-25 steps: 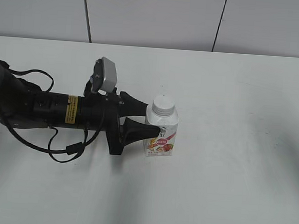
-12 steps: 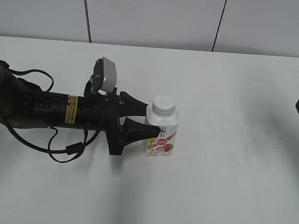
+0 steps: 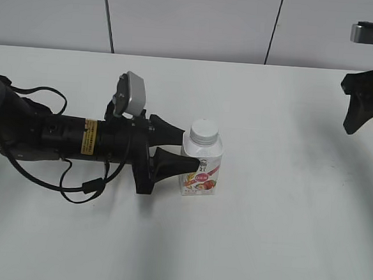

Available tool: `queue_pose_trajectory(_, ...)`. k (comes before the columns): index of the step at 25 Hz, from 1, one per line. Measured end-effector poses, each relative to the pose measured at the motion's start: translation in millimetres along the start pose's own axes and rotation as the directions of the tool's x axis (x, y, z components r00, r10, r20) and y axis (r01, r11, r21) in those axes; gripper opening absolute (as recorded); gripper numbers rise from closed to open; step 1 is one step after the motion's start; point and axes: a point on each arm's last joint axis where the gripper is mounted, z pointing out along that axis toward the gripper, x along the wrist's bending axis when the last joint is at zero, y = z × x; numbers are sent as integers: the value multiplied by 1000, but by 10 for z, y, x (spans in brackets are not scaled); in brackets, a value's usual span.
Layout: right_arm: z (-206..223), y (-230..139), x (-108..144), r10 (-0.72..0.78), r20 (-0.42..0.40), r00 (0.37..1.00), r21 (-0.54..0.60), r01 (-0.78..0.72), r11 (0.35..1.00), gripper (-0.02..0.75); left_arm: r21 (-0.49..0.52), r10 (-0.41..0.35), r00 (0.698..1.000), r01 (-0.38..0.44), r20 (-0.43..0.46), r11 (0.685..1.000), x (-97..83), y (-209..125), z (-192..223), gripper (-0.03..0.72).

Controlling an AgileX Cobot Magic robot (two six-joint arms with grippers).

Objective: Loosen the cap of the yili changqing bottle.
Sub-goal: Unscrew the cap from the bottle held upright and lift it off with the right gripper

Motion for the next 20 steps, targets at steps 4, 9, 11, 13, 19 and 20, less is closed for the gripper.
queue_pose_trajectory(4, -7, 52, -2, 19, -2, 1000, 23, -19, 1000, 481, 0, 2, 1000, -2, 2, 1000, 1, 2, 1, 412)
queue_pose_trajectory(9, -13, 54, 90, 4, -1, 1000, 35, -4, 999, 481, 1, 2, 1000, -2, 2, 1000, 1, 1, 1, 412)
queue_pose_trajectory(11, -2, 54, 209, -17, -3, 1000, 39, 17, 999, 481, 1, 2, 1000, -2, 2, 1000, 1, 1, 1, 412)
queue_pose_trajectory(13, 14, 47, 401, -49, -5, 999, 43, 49, 998, 481, 1, 2, 1000, -2, 2, 1000, 1, 1, 1, 412)
queue_pose_trajectory(19, -104, 68, 1042, -151, -25, 988, -14, 150, 989, 481, 1, 2, 1000, -2, 2, 1000, 1, 1, 1, 412)
queue_pose_trajectory(20, -139, 72, 1128, -164, -30, 986, -29, 163, 986, 481, 1, 2, 1000, -2, 2, 1000, 1, 1, 1, 412)
